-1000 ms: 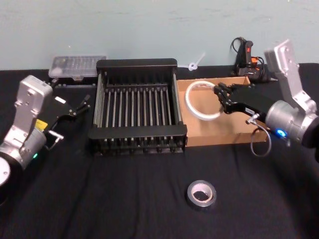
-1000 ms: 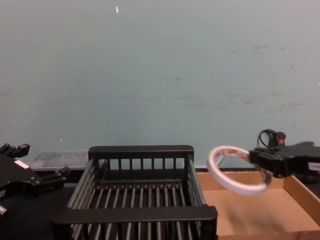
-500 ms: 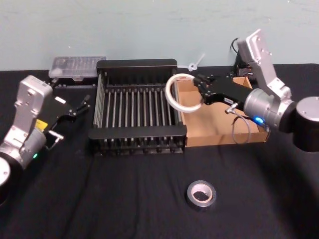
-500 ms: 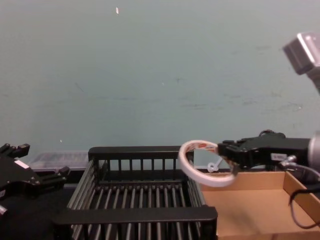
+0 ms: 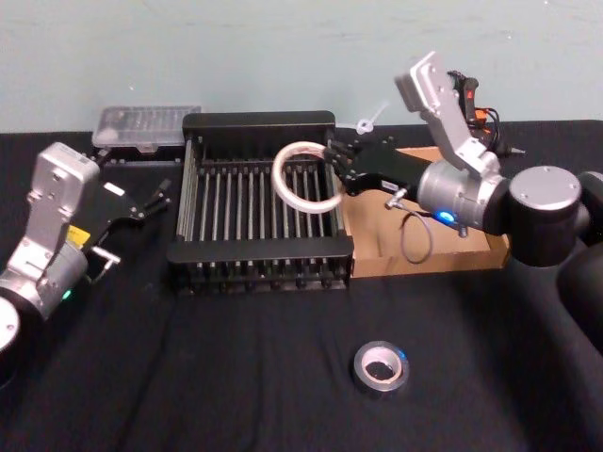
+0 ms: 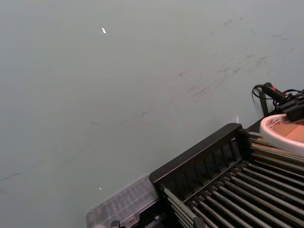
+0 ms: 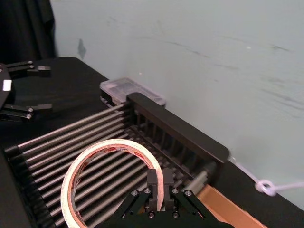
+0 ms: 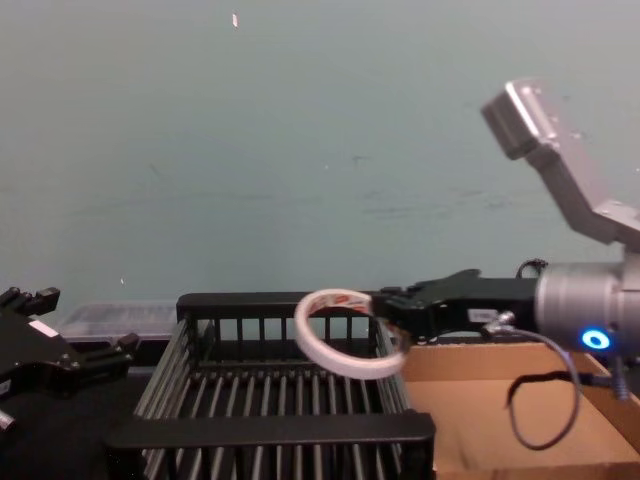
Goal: Pick up the white tape and place it into the black box , Pick up the silver tape and place it into the brown box.
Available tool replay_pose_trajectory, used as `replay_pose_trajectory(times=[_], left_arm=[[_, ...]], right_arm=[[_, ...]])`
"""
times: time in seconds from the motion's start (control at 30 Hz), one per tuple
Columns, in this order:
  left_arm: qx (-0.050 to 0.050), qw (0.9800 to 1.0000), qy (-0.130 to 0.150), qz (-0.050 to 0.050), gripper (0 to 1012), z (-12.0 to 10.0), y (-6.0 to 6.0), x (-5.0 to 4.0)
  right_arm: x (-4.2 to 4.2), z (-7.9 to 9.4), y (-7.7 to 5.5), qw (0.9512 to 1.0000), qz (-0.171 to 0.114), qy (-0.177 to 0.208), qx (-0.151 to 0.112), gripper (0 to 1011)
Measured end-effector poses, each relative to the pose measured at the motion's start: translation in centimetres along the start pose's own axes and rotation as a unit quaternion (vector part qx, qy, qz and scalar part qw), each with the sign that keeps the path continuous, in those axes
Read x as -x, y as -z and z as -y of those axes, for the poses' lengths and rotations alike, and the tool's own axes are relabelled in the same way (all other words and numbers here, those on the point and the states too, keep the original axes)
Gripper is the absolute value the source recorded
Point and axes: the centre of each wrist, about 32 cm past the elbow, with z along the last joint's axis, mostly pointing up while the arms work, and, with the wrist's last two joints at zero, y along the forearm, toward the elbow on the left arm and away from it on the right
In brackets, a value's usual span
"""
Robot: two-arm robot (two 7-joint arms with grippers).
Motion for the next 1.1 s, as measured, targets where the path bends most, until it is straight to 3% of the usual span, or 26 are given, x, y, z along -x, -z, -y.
replay_pose_trajectory(times=[0.4, 1.0, 1.1], left_arm=[[0.000, 1.0000, 0.000, 0.000, 1002, 0.0, 0.0, 0.00], [0.000, 1.0000, 0.000, 0.000, 1002, 0.0, 0.0, 0.00], [0.000, 1.0000, 0.000, 0.000, 1002, 0.0, 0.0, 0.00]], right_arm=[[0.56, -2.6, -0.4, 0.9996, 0.012, -0.024, 0.006, 81], [0.56, -2.7, -0.5, 0.9996, 0.013, -0.024, 0.006, 81], [0.55, -2.7, -0.5, 0.9996, 0.012, -0.024, 0.006, 125]])
